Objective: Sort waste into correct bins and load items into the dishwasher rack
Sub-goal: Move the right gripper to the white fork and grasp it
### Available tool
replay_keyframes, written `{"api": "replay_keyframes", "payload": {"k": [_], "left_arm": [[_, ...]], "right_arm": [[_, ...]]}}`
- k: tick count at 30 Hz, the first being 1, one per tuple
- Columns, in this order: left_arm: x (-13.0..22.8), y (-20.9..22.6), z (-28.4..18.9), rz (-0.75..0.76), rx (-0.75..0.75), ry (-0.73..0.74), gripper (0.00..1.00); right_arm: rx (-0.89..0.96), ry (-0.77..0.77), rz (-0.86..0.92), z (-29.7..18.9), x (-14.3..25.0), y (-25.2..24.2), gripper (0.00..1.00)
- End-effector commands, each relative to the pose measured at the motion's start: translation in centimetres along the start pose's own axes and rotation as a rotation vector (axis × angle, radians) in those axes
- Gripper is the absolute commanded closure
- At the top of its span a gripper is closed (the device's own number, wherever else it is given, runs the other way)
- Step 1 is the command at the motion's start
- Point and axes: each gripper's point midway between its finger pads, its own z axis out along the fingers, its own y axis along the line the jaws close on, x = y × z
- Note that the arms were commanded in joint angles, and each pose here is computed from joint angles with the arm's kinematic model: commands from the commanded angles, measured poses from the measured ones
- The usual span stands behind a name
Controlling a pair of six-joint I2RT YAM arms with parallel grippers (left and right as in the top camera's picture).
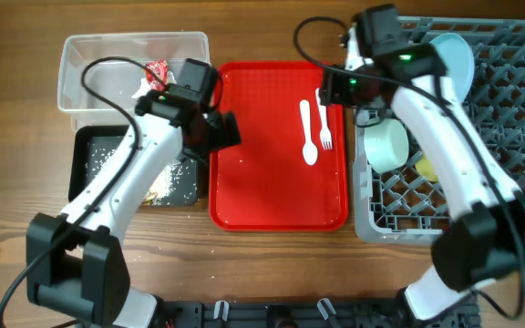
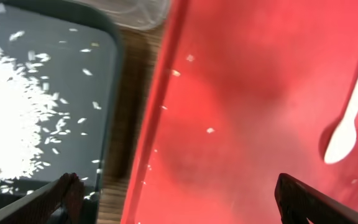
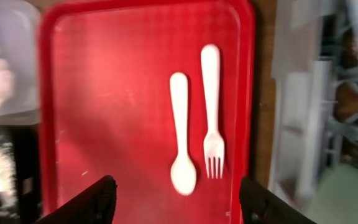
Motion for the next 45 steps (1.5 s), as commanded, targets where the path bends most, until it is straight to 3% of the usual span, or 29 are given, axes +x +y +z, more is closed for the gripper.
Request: {"api": "replay_keyframes", "payload": {"k": [1, 4, 8, 22, 32, 41, 45], "left_arm": [[-1.3, 2.6, 0.3, -0.171, -0.017, 0.012, 0.00], [-1.8, 4.0, 0.2, -0.217, -0.025, 0.020, 0.00], [-2.2, 5.4, 0.1, -0.258, -0.038, 0.023, 0.00], [-2.2, 5.5, 0.1, -0.259, -0.038, 0.022, 0.00], [-2.2, 5.5, 0.1, -0.259, -0.038, 0.022, 0.00], [-2.2, 5.5, 0.1, -0.259, -0.038, 0.022, 0.00], [-2.2, 5.5, 0.1, -0.259, -0.038, 0.022, 0.00]], "right_arm": [[0.100, 0.030, 0.014, 3.5, 0.3, -0.7, 0.37], [0.128, 0.062, 0.015, 5.9, 0.6, -1.3, 0.41], [0.167, 0.121, 0.016, 9.3, 1.6, -2.3, 0.54], [0.246, 0.217, 0.011, 14.2, 3.9, -4.3, 0.55], [0.260, 0.262, 0.009, 16.2, 5.1, -4.9, 0.64], [0.242, 0.265, 0.005, 16.5, 5.3, -4.4, 0.95], [0.204, 0.277, 0.013, 16.3, 5.4, -3.8, 0.96]]}}
